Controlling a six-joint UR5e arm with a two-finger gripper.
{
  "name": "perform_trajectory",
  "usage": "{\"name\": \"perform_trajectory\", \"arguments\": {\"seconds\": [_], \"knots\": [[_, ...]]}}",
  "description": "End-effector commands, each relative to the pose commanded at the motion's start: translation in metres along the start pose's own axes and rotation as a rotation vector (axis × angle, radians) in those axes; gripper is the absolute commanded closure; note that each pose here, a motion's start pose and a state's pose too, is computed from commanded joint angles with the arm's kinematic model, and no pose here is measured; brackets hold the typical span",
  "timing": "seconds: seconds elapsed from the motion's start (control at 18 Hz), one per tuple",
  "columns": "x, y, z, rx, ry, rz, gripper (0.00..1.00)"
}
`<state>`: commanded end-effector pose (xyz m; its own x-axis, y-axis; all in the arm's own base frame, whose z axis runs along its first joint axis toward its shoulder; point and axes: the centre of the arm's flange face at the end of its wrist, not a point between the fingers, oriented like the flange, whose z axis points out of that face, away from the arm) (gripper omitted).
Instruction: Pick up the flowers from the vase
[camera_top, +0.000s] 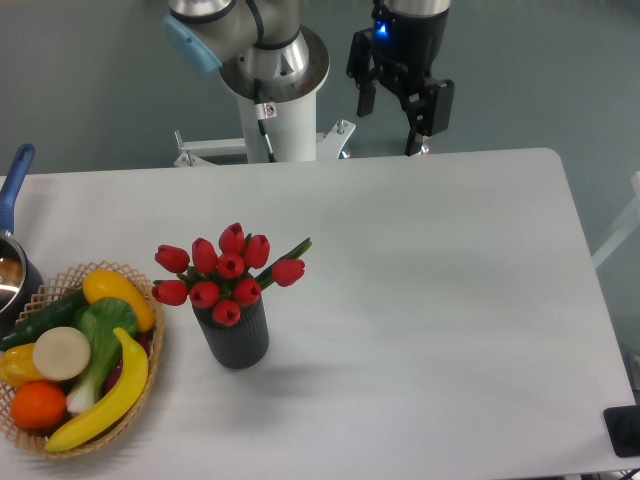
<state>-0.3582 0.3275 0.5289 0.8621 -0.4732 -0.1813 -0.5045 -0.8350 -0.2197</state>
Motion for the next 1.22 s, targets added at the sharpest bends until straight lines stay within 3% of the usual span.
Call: {"name": "perform_trajectory", "arguments": {"seconds": [0.67,1.22], "knots": [[-0.002,-0.002,0.004,0.071,0.003,-0.029,0.0],[-0.004,0.009,0.008,0.12,0.007,-0.155,0.0]]}}
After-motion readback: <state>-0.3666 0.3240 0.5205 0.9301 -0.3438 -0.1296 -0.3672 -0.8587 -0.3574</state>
